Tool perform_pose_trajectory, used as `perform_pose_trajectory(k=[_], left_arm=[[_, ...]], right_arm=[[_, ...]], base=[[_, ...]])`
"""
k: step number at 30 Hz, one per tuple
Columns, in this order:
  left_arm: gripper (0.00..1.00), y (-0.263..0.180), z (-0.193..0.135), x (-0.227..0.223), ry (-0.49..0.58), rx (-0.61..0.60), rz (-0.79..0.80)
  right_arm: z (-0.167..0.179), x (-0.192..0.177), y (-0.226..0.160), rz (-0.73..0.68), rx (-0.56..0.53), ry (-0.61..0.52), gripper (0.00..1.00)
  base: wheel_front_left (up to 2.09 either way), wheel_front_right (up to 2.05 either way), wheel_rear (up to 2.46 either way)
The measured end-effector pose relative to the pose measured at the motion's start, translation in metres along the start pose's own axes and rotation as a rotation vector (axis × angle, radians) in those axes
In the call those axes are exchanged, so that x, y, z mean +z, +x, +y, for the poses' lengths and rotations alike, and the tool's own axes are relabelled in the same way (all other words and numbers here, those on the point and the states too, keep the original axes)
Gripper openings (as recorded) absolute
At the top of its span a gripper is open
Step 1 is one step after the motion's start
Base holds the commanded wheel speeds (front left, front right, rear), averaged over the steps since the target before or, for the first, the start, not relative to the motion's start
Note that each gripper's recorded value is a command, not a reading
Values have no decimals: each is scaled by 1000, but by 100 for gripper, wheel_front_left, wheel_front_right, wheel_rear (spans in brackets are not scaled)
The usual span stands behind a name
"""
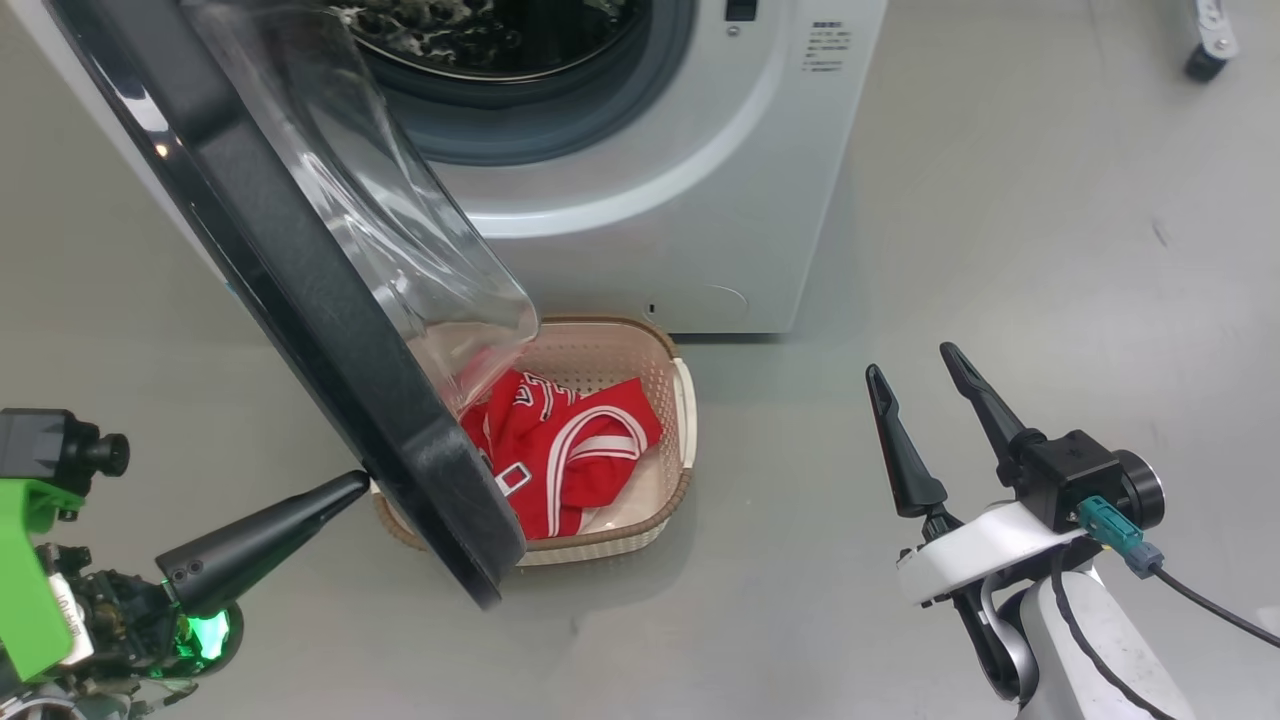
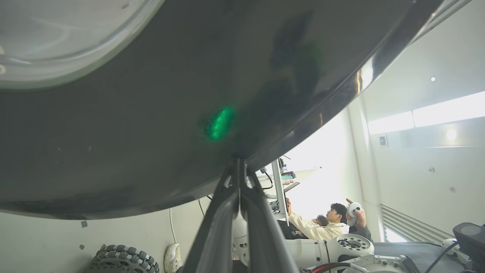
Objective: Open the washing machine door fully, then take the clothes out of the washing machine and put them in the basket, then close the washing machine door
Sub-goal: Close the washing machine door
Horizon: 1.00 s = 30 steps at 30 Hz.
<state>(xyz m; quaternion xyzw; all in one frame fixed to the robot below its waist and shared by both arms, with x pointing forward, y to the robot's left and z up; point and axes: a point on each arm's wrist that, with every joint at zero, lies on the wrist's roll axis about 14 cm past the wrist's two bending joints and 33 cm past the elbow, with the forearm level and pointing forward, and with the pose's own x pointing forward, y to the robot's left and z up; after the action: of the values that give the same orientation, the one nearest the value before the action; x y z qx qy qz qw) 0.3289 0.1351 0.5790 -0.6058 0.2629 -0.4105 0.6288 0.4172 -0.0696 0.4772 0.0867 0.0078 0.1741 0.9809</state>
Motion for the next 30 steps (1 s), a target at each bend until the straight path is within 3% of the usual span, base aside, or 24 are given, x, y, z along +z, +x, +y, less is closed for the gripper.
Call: perform_pose_trajectory(k=[16,30], left_arm=[[0,50,8,-22,-57,-62,198],[0,97,21,-8,-72,-81,309]], right_arm=[[-34,7,-18,-17,-112,-5,100],[-64,7,-28,-16,-213,21,100]], base=[[0,0,0],[0,0,0]])
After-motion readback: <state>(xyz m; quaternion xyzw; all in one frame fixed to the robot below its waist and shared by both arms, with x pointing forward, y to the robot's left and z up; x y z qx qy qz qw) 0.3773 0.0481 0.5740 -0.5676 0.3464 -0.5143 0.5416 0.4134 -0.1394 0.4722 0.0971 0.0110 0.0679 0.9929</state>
